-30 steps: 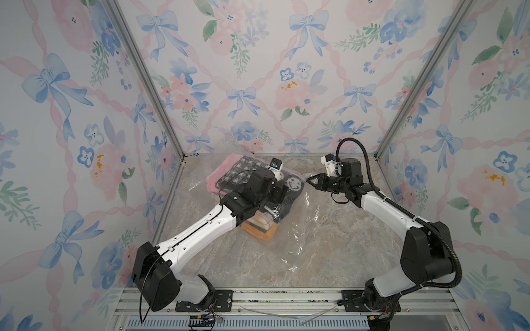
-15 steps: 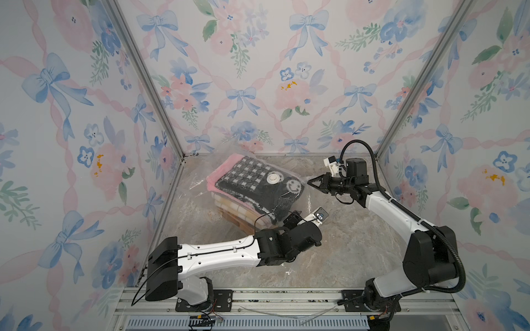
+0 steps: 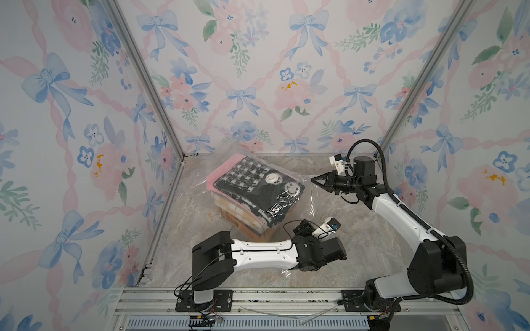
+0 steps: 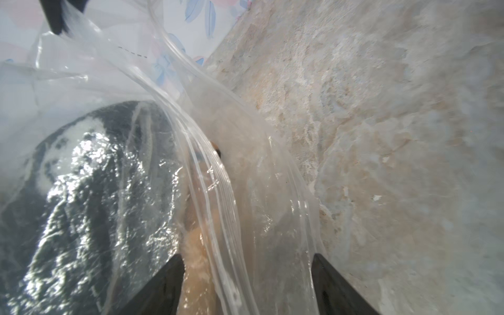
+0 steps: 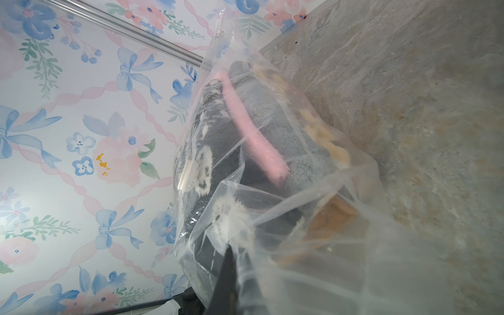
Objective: Take the blanket out of the vacuum bag
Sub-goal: Open the vacuum bag at the center of the board.
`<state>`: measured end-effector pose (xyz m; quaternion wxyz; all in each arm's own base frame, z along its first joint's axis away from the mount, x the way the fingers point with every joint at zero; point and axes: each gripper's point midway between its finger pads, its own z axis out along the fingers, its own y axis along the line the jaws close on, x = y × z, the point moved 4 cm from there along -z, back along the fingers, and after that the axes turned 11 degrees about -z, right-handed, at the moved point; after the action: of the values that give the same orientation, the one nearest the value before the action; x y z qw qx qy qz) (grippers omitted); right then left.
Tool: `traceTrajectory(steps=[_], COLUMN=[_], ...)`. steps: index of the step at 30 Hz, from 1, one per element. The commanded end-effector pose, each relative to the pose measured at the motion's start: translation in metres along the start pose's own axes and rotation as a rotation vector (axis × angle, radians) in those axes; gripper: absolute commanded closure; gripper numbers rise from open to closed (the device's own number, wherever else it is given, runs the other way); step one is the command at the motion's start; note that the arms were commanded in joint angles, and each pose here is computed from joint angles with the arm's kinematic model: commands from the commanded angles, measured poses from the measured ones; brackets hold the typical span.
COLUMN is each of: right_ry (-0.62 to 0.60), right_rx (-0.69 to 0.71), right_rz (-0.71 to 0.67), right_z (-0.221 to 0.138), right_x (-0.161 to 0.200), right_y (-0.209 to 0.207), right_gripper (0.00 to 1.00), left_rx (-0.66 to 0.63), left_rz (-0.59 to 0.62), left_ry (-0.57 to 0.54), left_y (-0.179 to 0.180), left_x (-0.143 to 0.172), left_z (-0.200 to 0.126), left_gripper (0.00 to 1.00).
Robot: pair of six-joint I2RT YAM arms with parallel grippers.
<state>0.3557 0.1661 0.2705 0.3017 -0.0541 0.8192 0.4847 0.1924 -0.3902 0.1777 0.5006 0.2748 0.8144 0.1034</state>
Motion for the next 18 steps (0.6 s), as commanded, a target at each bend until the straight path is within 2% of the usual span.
traceTrajectory(steps=[1, 3, 7, 11, 12, 15, 16, 18], right_ry=[-0.063, -0.064, -0.065, -0.072, -0.075, -0.089, -0.092, -0.099], right_rx=[-0.057, -0.054, -0.038, -0.017, -0.013, -0.007, -0.002, 0.005], right_rz=[-0.076, -0.071, -0.055, -0.055, -0.050, -0.053, -0.055, -0.057], right_z=[-0.019, -0.021, -0.025, -0.033, -0.034, -0.038, -0.040, -0.042], right_x=[-0.012, -0.012, -0.012, -0.012, -0.013, -0.016, -0.017, -0.019], right_y=[0.023, 0.021, 0.013, 0.007, 0.005, 0.001, 0.000, -0.002], right_gripper=[1.00, 1.00, 1.00, 1.00, 1.00, 1.00, 0.96, 0.80], left_rx=[-0.250, -0.284, -0.333, -0.373, -0.374, -0.349, -0.328, -0.291], left_rz=[0.072, 0.101, 0.123, 0.125, 0.117, 0.085, 0.077, 0.063], left_ry=[-0.019, -0.025, -0.045, -0.081, -0.088, -0.087, -0.079, -0.068], left_y=[0.018, 0.015, 0.016, 0.024, 0.027, 0.036, 0.037, 0.040], left_x=[0.003, 0.005, 0.007, -0.004, -0.009, -0.021, -0.024, -0.030], left_z=[0.007, 0.011, 0.015, 0.008, 0.006, -0.001, -0.002, -0.006], left_gripper=[0.30, 0.41, 0.69, 0.96, 1.00, 1.00, 1.00, 1.00])
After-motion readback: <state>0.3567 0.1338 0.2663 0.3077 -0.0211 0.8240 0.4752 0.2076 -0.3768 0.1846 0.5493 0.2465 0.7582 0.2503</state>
